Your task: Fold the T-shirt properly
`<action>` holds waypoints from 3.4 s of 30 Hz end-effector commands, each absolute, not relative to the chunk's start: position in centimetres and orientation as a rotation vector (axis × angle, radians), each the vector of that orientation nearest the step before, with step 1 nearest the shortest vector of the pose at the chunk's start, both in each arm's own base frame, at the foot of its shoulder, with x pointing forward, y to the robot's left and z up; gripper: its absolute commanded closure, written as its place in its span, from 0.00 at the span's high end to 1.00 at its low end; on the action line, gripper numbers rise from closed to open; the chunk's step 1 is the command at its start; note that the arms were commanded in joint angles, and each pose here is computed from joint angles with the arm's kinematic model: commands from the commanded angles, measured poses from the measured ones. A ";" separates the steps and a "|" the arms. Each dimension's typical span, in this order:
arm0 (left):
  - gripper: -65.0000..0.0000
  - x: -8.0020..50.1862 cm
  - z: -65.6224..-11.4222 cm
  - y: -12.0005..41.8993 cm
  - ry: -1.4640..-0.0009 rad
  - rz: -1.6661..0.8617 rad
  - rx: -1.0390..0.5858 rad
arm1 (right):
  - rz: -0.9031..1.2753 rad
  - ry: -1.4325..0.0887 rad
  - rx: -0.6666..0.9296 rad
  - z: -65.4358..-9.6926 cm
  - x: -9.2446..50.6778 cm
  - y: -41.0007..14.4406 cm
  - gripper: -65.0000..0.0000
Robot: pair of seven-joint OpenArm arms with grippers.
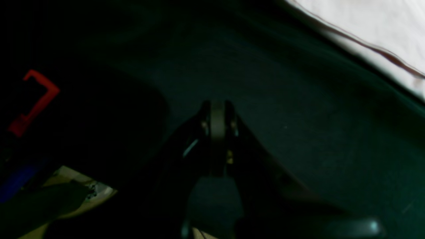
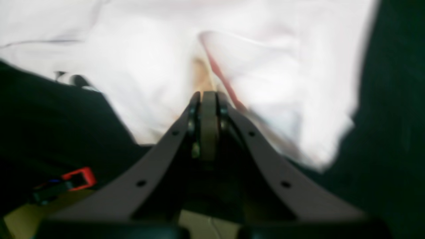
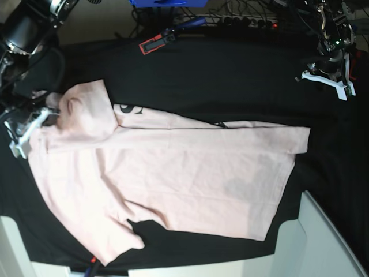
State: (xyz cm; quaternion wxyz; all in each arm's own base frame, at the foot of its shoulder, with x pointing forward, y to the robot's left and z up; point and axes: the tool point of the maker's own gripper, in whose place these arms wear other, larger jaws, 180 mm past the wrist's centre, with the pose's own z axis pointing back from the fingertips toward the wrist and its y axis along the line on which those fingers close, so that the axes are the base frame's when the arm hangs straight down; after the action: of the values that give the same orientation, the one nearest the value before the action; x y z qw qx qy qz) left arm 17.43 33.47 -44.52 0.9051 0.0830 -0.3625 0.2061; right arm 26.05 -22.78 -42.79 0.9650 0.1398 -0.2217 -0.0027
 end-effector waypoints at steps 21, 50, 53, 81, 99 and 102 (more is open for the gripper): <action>0.00 18.0 -43.6 33.9 -0.785 0.412 0.182 | -0.006 -0.641 0.460 -38.1 38.7 -17.6 0.00; 0.00 15.9 -44.8 33.8 -0.685 0.277 0.326 | -0.227 -0.895 0.567 -36.0 47.2 -21.7 0.00; 0.00 15.9 -44.9 33.7 -0.687 0.291 0.312 | -0.243 -0.898 0.565 -35.9 47.4 -21.8 0.00; 0.00 15.9 -45.0 33.6 -0.689 0.298 0.306 | -0.365 -1.069 0.552 -34.2 49.4 -22.6 0.00; 0.02 17.1 -44.5 33.6 -0.727 0.333 0.279 | -0.033 -1.015 0.406 -34.6 41.6 -22.8 0.40; 0.19 18.1 -44.4 32.8 -0.779 0.450 0.161 | 0.010 -0.983 0.330 -35.8 37.5 -23.5 0.39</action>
State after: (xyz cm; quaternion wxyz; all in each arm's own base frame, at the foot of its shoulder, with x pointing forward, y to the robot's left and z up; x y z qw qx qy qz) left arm 17.87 32.08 -45.09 0.9010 0.0665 -0.3653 0.2244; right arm 36.02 -23.04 -38.21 0.8873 0.1588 -0.4329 -0.0016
